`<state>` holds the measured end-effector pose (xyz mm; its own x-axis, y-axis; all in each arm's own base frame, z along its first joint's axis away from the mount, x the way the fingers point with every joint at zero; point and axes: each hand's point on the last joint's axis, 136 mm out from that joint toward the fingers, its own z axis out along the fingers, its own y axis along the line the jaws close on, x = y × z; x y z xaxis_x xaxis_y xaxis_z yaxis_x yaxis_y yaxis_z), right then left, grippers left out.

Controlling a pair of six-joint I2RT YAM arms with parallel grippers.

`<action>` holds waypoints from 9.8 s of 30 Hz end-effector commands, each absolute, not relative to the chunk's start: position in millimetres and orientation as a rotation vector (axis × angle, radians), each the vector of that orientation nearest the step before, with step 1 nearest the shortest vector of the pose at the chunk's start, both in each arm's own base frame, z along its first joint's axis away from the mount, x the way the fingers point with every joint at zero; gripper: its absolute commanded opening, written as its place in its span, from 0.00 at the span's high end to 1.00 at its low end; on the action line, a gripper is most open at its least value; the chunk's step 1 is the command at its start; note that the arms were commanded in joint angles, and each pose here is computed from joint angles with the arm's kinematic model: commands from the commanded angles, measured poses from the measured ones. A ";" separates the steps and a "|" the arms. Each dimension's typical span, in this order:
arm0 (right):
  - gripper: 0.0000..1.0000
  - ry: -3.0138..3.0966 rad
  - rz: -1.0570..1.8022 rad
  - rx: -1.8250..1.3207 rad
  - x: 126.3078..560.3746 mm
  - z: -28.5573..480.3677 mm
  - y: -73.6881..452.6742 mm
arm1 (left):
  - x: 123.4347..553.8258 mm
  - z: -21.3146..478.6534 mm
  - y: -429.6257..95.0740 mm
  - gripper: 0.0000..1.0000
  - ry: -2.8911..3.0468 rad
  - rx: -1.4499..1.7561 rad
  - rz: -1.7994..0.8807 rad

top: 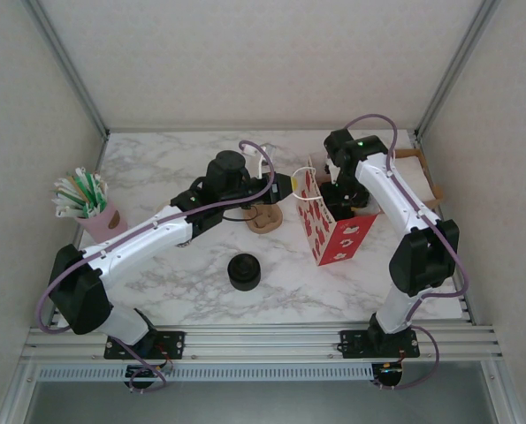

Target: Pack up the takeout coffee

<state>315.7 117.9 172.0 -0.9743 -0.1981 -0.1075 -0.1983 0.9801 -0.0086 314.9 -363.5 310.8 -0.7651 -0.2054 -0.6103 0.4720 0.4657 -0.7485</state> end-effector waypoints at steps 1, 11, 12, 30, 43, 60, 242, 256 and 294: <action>0.34 3.039 -0.005 -0.306 315.4 163.4 115.7 | 309.8 326.9 -363.1 0.98 2.017 0.241 -1.333; 0.34 3.012 -0.003 -0.302 317.2 169.1 115.3 | 310.7 327.2 -363.6 0.98 2.017 0.241 -1.332; 0.34 3.009 -0.002 -0.301 317.1 170.4 115.0 | 310.5 327.0 -363.8 0.98 2.019 0.241 -1.332; 0.34 3.011 0.000 -0.305 316.8 170.0 115.5 | 311.1 326.3 -364.0 0.98 2.020 0.240 -1.331; 0.34 3.013 0.001 -0.305 315.8 171.3 115.2 | 311.3 327.9 -364.0 0.98 2.018 0.242 -1.331; 0.33 3.108 -0.024 -0.293 309.3 159.4 113.0 | 310.7 329.1 -365.3 0.98 2.019 0.253 -1.331; 0.33 3.095 -0.034 -0.295 298.4 174.3 107.0 | 309.6 331.3 -373.4 0.98 2.014 0.265 -1.347; 0.34 3.089 -0.031 -0.293 298.6 175.3 107.1 | 309.6 330.8 -373.3 0.98 2.016 0.265 -1.345; 0.33 3.145 -0.053 -0.291 287.7 172.1 103.6 | 308.2 333.1 -376.7 0.97 2.011 0.287 -1.356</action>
<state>295.7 108.3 176.4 -0.9804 -0.1945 -0.0314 -0.1938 0.9808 -0.0221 312.1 -372.8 317.9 -0.7633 -0.1957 -0.6157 0.4865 0.4529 -0.7471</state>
